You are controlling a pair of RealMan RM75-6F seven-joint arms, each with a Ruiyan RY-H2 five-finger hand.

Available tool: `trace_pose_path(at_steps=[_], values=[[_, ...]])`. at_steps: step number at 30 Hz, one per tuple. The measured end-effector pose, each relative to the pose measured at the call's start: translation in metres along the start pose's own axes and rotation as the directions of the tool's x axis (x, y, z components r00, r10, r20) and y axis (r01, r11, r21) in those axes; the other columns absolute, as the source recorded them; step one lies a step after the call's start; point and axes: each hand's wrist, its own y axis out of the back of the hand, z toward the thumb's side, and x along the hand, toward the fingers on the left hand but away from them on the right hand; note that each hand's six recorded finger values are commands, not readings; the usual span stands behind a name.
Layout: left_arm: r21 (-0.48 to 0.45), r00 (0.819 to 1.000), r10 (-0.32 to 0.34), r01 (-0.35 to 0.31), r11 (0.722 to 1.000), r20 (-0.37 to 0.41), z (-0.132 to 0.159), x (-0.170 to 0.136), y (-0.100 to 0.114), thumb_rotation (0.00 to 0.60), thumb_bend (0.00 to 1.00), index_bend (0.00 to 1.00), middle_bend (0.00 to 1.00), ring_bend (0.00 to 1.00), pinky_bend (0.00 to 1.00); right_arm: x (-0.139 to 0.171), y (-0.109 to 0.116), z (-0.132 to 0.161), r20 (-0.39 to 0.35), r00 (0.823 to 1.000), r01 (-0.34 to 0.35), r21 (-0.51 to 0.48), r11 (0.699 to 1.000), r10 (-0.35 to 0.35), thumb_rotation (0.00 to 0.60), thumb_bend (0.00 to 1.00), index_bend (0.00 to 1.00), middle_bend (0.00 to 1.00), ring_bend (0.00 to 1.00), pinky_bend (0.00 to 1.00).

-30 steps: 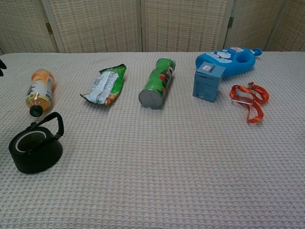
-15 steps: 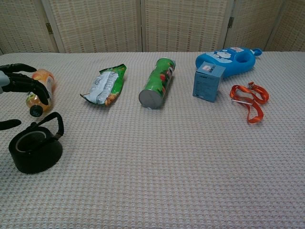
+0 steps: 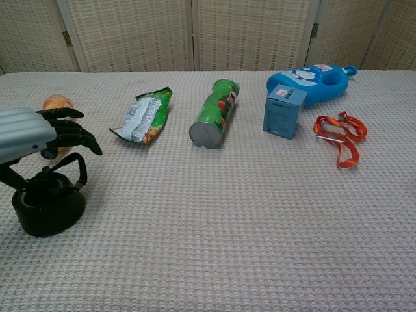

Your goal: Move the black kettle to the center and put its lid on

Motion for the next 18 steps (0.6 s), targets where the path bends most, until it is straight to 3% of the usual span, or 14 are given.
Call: trace_pose_path(at_steps=[3,10,18], values=[[0.004,1.000,0.001,-0.001,1.000,0.010,0.004,0.004,-0.001,0.600,0.32,0.33,0.26,0.19,0.00,0.000,-0.001,-0.002,0.004,1.000,0.000,-0.003,1.000,0.000,0.600,0.31,0.00,0.06,0.22,0.10],[-0.013,0.998,0.044,-0.044,0.999,0.040,0.007,0.009,0.001,0.600,0.33,0.50,0.49,0.38,0.01,-0.001,-0.003,-0.002,0.005,1.000,-0.003,-0.008,1.000,0.003,0.600,0.31,0.00,0.06,0.22,0.10],[-0.066,0.991,0.108,-0.103,0.993,0.078,0.010,0.016,0.003,0.600,0.35,0.57,0.56,0.45,0.02,-0.002,-0.004,0.000,0.000,1.000,-0.003,-0.011,1.000,0.003,0.600,0.31,0.00,0.06,0.22,0.10]])
